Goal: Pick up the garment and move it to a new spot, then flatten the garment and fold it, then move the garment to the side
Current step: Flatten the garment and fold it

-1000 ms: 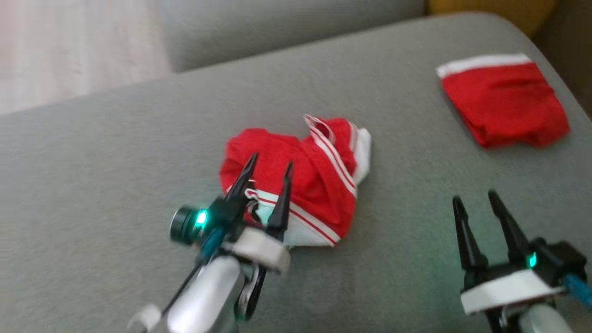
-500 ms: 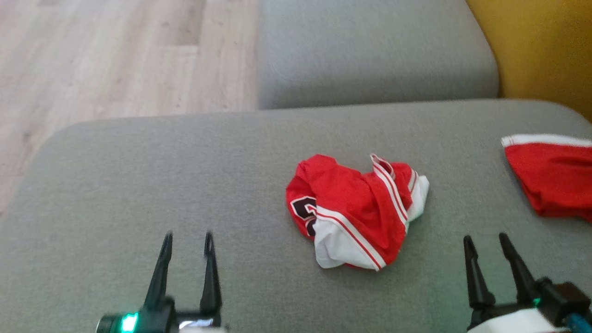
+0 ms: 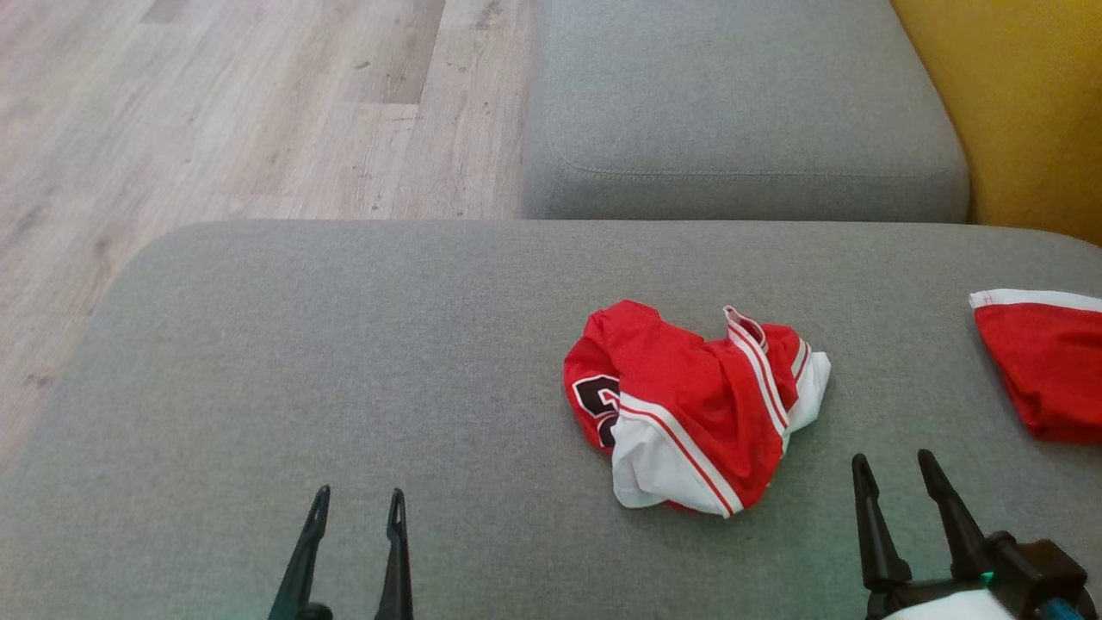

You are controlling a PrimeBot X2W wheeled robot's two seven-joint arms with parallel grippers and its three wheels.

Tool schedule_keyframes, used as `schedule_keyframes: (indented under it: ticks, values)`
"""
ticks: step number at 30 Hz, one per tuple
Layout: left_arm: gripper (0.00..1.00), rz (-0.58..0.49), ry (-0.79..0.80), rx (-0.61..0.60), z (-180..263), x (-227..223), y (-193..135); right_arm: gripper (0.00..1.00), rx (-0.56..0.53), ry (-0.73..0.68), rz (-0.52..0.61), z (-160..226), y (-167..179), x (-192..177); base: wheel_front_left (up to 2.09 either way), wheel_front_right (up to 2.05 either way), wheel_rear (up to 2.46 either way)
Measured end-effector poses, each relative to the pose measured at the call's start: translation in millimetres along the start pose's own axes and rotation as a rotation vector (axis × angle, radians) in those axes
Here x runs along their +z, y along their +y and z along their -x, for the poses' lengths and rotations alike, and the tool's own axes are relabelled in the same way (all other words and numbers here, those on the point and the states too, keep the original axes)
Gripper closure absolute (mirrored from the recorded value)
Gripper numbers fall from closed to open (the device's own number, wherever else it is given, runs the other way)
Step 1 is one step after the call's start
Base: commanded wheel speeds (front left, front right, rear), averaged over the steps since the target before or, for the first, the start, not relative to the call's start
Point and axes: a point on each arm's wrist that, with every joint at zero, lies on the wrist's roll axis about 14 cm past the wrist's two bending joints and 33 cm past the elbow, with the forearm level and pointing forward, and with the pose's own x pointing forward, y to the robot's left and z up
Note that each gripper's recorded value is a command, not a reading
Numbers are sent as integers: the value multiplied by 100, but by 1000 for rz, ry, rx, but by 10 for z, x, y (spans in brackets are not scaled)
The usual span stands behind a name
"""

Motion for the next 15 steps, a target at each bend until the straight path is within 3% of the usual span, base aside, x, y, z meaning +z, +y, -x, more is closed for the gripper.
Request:
schedule_keyframes:
  ticks: [15]
  values:
    - [0,-7,-10,-1,-30,27,3,0,-7,-6,1,18,-8,13,0,0,0]
